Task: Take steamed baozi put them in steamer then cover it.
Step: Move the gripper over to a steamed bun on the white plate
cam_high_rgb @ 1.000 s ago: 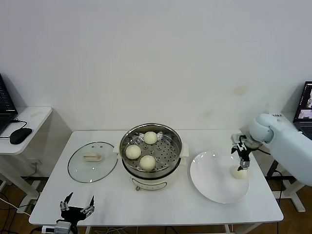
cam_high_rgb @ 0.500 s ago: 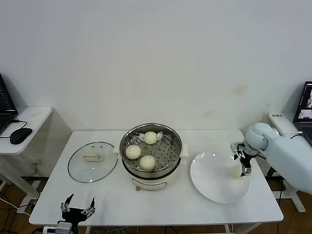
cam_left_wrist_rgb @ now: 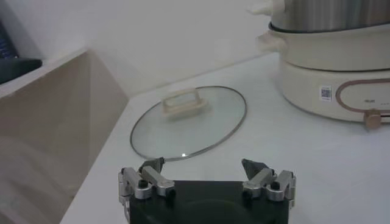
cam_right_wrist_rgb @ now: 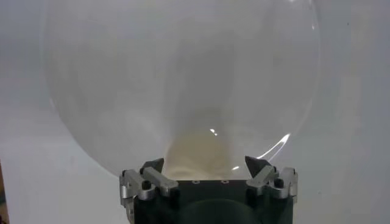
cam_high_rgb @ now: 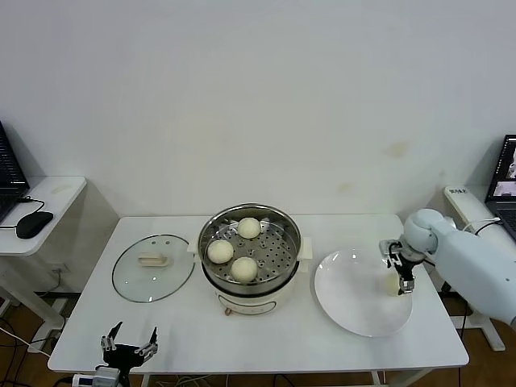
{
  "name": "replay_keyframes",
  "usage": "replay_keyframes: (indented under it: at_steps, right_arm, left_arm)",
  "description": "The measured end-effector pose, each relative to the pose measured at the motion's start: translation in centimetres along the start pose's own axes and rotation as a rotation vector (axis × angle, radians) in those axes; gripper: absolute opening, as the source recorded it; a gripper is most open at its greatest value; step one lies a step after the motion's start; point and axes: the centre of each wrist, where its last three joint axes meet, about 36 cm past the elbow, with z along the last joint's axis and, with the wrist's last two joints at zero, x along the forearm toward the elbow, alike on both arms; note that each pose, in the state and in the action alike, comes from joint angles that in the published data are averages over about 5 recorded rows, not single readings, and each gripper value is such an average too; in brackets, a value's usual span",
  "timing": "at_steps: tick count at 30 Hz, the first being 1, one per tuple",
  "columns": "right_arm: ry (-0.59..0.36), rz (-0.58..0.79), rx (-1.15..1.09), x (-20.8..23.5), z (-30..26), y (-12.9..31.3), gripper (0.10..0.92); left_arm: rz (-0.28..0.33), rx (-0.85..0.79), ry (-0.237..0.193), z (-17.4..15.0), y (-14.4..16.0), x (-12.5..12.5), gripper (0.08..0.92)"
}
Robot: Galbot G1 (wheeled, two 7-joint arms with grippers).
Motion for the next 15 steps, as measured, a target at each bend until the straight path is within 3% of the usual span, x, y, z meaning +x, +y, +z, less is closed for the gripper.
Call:
replay_keyframes:
  at_steps: [15]
  right_arm:
    - [0.012, 0.007, -0.008, -0.96, -0.14, -0.03, 0.823]
  left_arm:
    - [0.002, 0.0, 0.008, 0.34, -0.09, -0.17, 0.823]
